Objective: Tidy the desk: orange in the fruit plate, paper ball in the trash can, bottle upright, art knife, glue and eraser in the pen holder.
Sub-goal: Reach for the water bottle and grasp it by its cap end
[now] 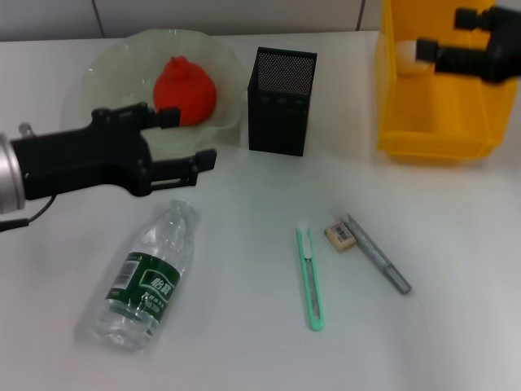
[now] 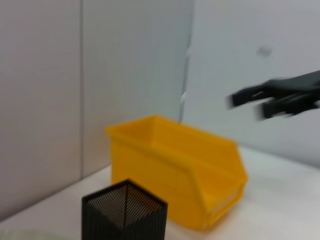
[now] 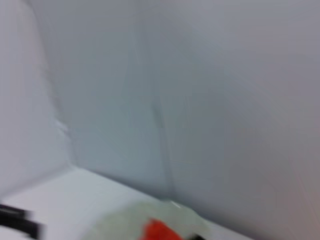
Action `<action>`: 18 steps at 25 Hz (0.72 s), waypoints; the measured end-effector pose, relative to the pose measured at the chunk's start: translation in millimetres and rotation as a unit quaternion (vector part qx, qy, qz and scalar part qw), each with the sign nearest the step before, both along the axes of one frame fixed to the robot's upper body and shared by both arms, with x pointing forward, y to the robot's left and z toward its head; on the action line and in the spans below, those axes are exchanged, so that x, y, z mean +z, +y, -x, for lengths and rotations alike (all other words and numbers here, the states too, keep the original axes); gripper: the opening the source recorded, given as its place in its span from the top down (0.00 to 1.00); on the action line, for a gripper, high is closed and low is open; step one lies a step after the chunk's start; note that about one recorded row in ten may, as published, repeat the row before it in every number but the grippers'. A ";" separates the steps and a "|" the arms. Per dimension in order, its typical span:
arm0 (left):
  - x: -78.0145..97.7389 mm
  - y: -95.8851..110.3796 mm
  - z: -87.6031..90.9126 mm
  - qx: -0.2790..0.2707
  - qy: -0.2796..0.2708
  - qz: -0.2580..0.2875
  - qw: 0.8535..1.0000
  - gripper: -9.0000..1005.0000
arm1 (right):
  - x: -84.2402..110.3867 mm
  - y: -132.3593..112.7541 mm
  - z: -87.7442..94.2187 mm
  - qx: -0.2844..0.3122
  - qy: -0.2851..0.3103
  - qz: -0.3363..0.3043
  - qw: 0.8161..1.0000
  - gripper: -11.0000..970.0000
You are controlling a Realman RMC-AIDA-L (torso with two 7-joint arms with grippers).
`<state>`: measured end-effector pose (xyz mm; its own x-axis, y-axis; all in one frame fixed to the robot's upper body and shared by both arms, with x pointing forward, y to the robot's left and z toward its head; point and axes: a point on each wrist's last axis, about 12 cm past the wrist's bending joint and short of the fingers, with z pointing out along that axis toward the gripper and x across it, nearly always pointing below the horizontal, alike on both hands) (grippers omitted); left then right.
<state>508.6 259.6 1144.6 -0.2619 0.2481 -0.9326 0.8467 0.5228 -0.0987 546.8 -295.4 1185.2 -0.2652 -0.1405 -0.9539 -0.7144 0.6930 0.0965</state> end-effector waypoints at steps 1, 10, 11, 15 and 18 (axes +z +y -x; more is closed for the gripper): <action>6.7 -5.6 2.8 0.016 0.009 -0.019 1.000 0.18 | -6.8 -1.3 9.3 0.019 -0.017 -0.015 1.000 0.12; 22.4 -53.3 12.6 0.141 0.108 -0.112 0.978 0.18 | -105.8 -3.4 79.5 0.125 -0.065 -0.065 0.988 0.12; 20.5 -58.5 11.5 0.151 0.116 -0.124 0.974 0.18 | -113.7 -2.3 84.7 0.128 -0.066 -0.069 0.987 0.12; 4.2 -72.3 4.1 0.182 0.147 -0.173 0.957 0.18 | -131.3 0.5 95.3 0.126 -0.070 -0.065 0.987 0.12; -6.0 -76.1 -1.5 0.186 0.157 -0.184 0.952 0.19 | -135.7 3.8 94.5 0.129 -0.060 -0.066 0.988 0.13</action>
